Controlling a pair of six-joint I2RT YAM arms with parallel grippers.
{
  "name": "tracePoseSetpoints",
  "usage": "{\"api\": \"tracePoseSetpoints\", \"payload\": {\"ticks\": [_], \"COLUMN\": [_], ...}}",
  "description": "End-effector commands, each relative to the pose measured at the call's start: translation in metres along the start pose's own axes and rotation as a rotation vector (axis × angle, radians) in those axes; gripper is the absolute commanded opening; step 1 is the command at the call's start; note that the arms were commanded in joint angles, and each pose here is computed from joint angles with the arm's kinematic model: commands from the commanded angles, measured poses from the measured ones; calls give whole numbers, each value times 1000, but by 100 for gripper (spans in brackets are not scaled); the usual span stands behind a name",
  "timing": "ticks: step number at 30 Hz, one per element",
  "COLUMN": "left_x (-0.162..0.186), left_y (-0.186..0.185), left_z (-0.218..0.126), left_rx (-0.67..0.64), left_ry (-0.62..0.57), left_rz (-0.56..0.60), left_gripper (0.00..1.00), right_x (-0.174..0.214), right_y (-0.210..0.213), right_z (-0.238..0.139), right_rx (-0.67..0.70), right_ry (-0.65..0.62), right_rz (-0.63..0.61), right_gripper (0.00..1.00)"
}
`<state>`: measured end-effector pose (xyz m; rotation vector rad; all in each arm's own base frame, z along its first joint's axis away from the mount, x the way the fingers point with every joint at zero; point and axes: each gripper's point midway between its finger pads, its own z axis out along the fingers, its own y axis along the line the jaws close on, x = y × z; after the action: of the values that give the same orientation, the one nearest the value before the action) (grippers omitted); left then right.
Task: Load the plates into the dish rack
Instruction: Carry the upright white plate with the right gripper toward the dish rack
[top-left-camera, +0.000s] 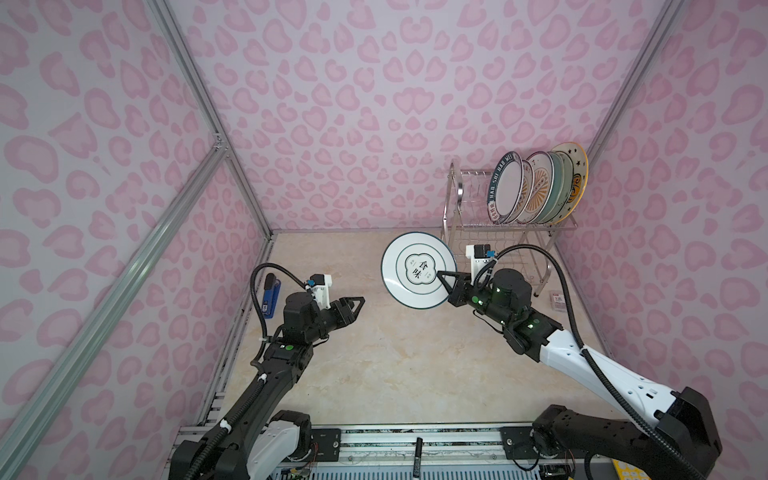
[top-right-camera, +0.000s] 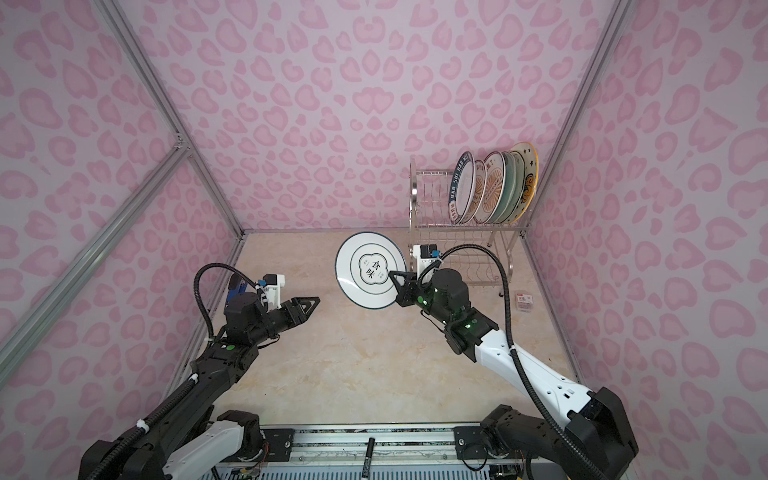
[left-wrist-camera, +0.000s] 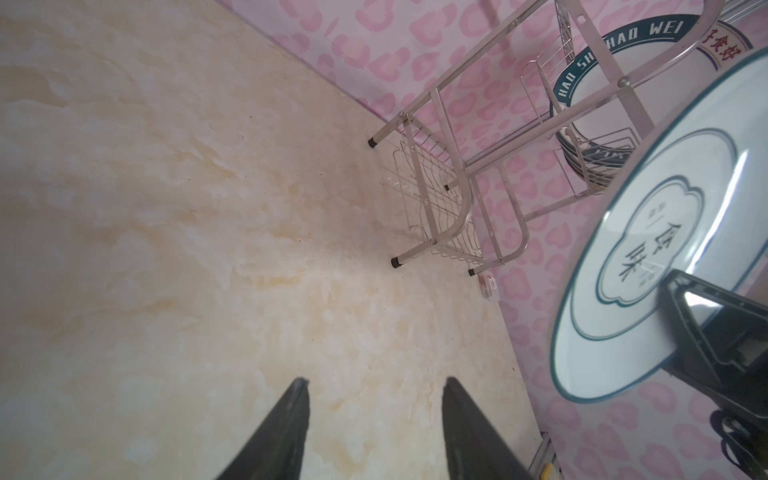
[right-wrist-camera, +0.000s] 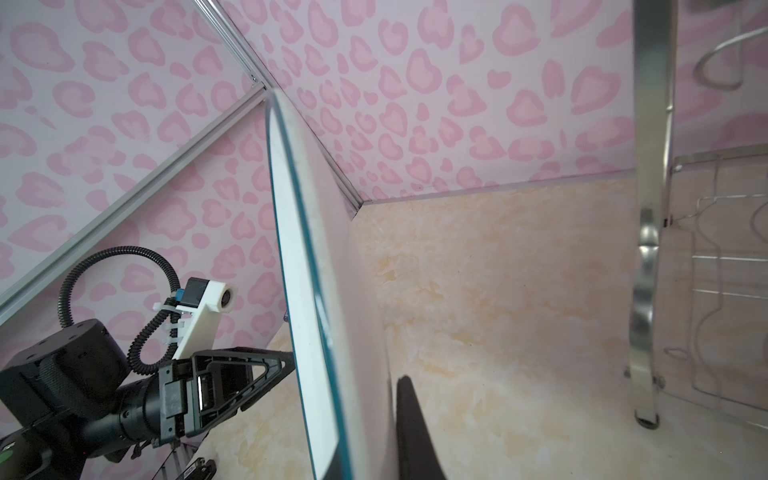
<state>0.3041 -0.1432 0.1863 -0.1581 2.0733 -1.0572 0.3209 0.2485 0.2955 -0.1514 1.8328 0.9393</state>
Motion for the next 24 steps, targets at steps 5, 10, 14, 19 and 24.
{"api": "tracePoseSetpoints", "payload": {"ticks": [5, 10, 14, 19, 24], "left_x": [-7, -5, -4, -3, -3], "left_y": [-8, -9, -8, -9, -14], "left_z": [1, 4, 4, 5, 8], "left_rx": [16, 17, 8, 11, 33], "left_ry": [-20, -12, -18, -10, -14], "left_rz": [10, 13, 13, 11, 16], "left_gripper": [54, 54, 54, 54, 54], "right_x": [-55, -89, -110, -134, -157], "right_y": [5, 14, 20, 25, 24], "right_z": [-31, -55, -70, -83, -90], "right_rx": [108, 153, 177, 216, 273], "right_ry": [-142, -232, -293, -361, -447], "right_rz": [-169, -241, -276, -319, -330], "right_gripper": [0, 0, 0, 0, 0]}}
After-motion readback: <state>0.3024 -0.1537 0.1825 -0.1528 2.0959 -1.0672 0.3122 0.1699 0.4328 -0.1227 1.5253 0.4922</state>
